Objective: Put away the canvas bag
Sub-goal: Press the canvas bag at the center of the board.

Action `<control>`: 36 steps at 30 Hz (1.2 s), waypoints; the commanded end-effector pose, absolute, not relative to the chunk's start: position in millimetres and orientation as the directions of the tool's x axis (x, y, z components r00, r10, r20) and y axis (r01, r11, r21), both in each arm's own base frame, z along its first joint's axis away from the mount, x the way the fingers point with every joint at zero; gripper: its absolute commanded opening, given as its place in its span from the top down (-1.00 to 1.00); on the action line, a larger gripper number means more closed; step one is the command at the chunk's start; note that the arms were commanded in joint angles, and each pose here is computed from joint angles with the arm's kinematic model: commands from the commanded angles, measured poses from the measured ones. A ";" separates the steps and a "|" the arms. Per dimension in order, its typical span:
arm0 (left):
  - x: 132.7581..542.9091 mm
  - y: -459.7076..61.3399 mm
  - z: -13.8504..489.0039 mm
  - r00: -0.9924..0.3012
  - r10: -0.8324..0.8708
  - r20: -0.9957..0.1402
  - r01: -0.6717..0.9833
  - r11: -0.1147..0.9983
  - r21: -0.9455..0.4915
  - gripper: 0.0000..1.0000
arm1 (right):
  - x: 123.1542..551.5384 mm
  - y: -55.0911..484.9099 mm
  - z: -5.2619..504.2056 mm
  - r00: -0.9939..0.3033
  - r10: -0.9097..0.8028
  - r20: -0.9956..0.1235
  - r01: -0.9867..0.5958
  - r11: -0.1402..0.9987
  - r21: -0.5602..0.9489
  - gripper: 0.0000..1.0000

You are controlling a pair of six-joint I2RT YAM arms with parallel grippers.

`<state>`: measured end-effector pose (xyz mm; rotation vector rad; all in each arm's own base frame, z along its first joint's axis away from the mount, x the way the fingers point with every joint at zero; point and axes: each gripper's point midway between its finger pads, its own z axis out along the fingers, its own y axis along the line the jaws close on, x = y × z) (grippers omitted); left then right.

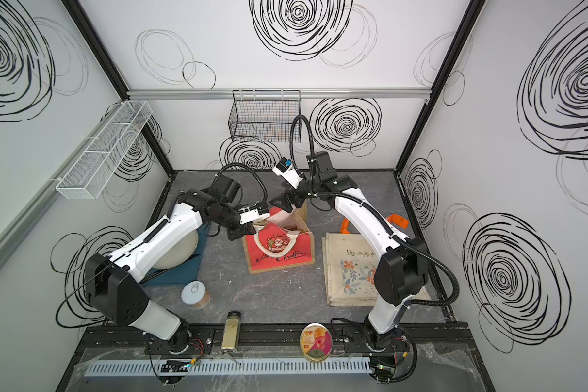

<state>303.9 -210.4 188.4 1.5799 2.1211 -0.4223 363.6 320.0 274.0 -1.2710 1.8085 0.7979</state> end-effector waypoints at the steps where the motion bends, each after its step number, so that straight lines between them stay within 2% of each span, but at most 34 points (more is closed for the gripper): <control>1: 300.9 -209.9 203.7 -0.168 0.804 -0.570 0.970 0.237 0.049 1.00 | 351.7 322.0 261.8 -0.189 -0.510 -0.839 -0.968 0.243 0.070 -0.75; 4: 302.1 -209.8 202.9 -0.166 0.803 -0.572 0.970 0.239 0.054 1.00 | 341.7 333.3 255.1 -0.176 -0.533 -0.828 -0.977 0.199 0.079 -0.58; 5: 302.8 -209.6 202.0 -0.171 0.804 -0.570 0.969 0.243 0.052 0.92 | 337.0 337.0 251.1 -0.170 -0.548 -0.819 -0.980 0.182 0.082 -0.51; 7: 306.0 -208.8 200.6 -0.184 0.803 -0.567 0.964 0.260 0.057 0.86 | 327.6 341.3 242.4 -0.180 -0.573 -0.799 -0.982 0.154 0.111 -0.15; 9: 308.8 -207.2 199.1 -0.200 0.799 -0.568 0.958 0.282 0.059 0.81 | 324.3 339.4 235.6 -0.210 -0.589 -0.780 -0.977 0.153 0.148 0.12; 11: 312.7 -205.2 199.3 -0.219 0.792 -0.570 0.948 0.312 0.069 0.73 | 323.7 335.0 232.4 -0.230 -0.598 -0.767 -0.973 0.159 0.168 0.19; 13: 318.6 -202.8 198.9 -0.253 0.779 -0.574 0.929 0.361 0.079 0.35 | 324.9 330.4 231.3 -0.244 -0.600 -0.762 -0.970 0.169 0.177 0.29; 14: 319.4 -202.6 199.3 -0.260 0.775 -0.576 0.925 0.370 0.080 0.26 | 325.6 329.3 231.4 -0.245 -0.603 -0.759 -0.969 0.176 0.173 0.30; 15: 321.6 -202.8 200.2 -0.270 0.768 -0.581 0.920 0.385 0.080 0.08 | 325.9 328.9 231.9 -0.243 -0.605 -0.758 -0.969 0.179 0.169 0.30; 17: 324.4 -204.9 202.2 -0.280 0.755 -0.592 0.914 0.398 0.076 -0.01 | 325.3 329.5 234.5 -0.242 -0.603 -0.760 -0.970 0.179 0.167 0.26; 18: 324.4 -206.8 202.2 -0.283 0.752 -0.596 0.915 0.399 0.068 0.01 | 324.1 330.0 236.2 -0.246 -0.599 -0.762 -0.969 0.177 0.174 0.16; 21: 324.4 -210.8 202.1 -0.286 0.752 -0.594 0.919 0.391 0.053 0.16 | 322.5 331.1 245.4 -0.293 -0.583 -0.757 -0.956 0.198 0.217 -0.49; 23: 325.6 -209.5 200.3 -0.290 0.755 -0.588 0.918 0.393 0.052 0.27 | 317.2 331.2 251.7 -0.330 -0.577 -0.747 -0.944 0.200 0.263 -0.63; 25: 324.7 -209.4 201.2 -0.295 0.752 -0.589 0.919 0.393 0.041 0.35 | 312.9 330.7 250.5 -0.358 -0.578 -0.734 -0.934 0.202 0.296 -0.70; 30: 326.0 -210.8 209.7 -0.287 0.731 -0.619 0.916 0.399 0.046 0.36 | 309.4 329.3 225.0 -0.384 -0.632 -0.673 -0.923 0.246 0.295 -0.77; 33: 326.6 -209.9 218.4 -0.285 0.709 -0.645 0.914 0.403 0.040 0.36 | 313.2 327.7 205.6 -0.368 -0.684 -0.630 -0.930 0.280 0.240 -0.76; 36: 327.8 -203.5 218.7 -0.301 0.707 -0.640 0.906 0.421 0.039 0.43 | 319.7 321.5 196.9 -0.354 -0.706 -0.613 -0.934 0.302 0.192 -0.65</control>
